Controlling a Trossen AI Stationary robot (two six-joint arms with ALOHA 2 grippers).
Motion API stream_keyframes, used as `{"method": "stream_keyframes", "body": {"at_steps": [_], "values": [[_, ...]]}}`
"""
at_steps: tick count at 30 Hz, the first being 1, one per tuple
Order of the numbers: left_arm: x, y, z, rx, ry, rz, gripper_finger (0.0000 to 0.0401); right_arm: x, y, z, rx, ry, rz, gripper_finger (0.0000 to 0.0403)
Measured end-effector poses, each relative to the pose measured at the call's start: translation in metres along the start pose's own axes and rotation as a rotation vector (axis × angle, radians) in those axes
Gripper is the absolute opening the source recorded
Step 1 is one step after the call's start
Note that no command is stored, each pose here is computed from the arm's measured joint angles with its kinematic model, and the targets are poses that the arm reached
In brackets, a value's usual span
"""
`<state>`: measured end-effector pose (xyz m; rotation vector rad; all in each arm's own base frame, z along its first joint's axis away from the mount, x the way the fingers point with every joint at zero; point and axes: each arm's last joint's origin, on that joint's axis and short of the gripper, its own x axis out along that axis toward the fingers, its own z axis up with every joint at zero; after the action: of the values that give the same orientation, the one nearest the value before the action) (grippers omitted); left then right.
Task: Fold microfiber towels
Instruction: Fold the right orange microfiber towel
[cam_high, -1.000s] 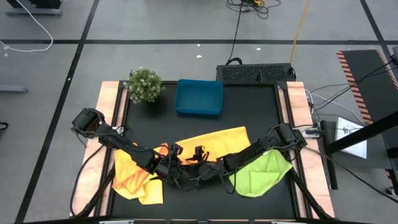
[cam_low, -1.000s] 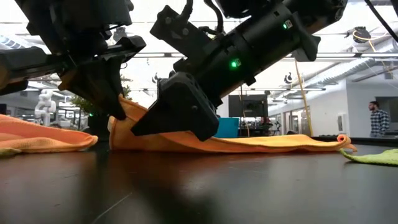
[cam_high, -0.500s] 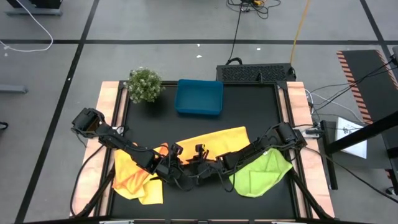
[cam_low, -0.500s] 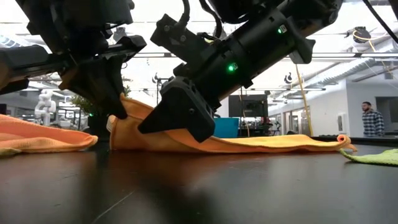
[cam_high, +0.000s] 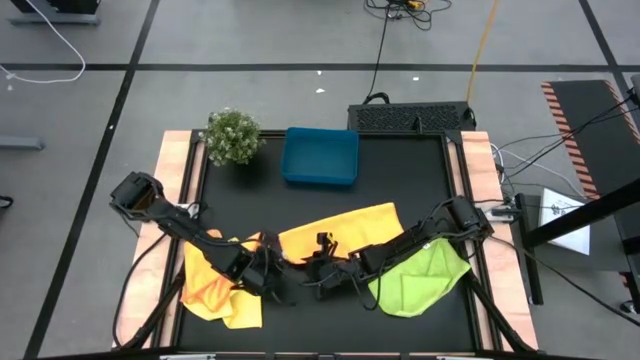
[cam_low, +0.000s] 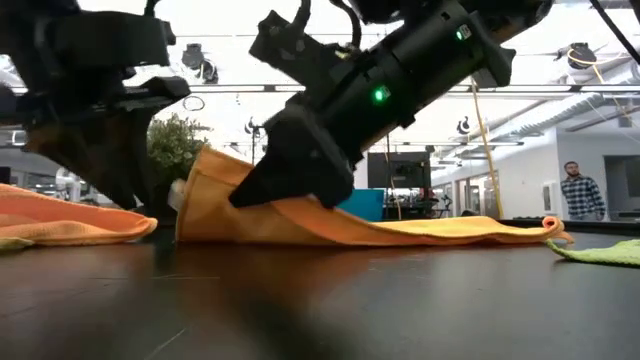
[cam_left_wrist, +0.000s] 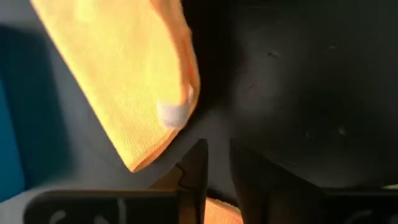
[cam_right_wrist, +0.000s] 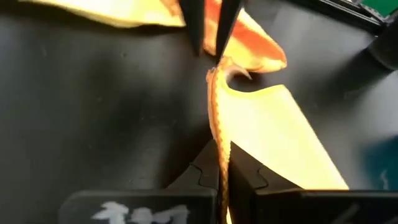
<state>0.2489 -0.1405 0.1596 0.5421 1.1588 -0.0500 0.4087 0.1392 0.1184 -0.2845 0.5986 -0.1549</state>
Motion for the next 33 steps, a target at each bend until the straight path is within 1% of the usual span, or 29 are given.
{"method": "stream_keyframes", "body": {"at_steps": [3, 7, 10, 14, 17, 20, 27, 33], "values": [[0.005, -0.005, -0.012, -0.006, 0.001, 0.058, 0.0082, -0.009, -0.002, 0.008, 0.027, -0.019, 0.004, 0.0001], [0.017, -0.008, -0.021, -0.022, -0.063, 0.131, 0.009, -0.021, -0.002, 0.012, 0.04, -0.053, 0.015, 0.0001], [0.025, -0.009, -0.025, -0.017, -0.113, 0.146, 0.0104, -0.025, -0.003, 0.009, 0.049, -0.051, 0.016, 0.0001], [0.027, -0.007, -0.026, -0.02, -0.136, 0.204, 0.0137, -0.029, -0.006, 0.002, 0.085, -0.049, 0.011, 0.0], [0.026, -0.006, -0.025, -0.02, -0.14, 0.245, 0.0165, -0.029, -0.007, -0.007, 0.08, -0.038, -0.008, 0.0], [0.02, -0.005, -0.025, -0.011, -0.156, 0.274, 0.0192, -0.03, -0.009, -0.01, 0.106, -0.045, -0.009, 0.0], [0.016, -0.004, -0.024, -0.035, -0.174, 0.274, 0.0232, -0.032, -0.01, -0.011, 0.126, -0.075, -0.008, 0.0], [0.016, -0.005, -0.022, -0.05, -0.192, 0.239, 0.0241, -0.034, -0.011, -0.007, 0.137, -0.091, -0.007, 0.0]]}}
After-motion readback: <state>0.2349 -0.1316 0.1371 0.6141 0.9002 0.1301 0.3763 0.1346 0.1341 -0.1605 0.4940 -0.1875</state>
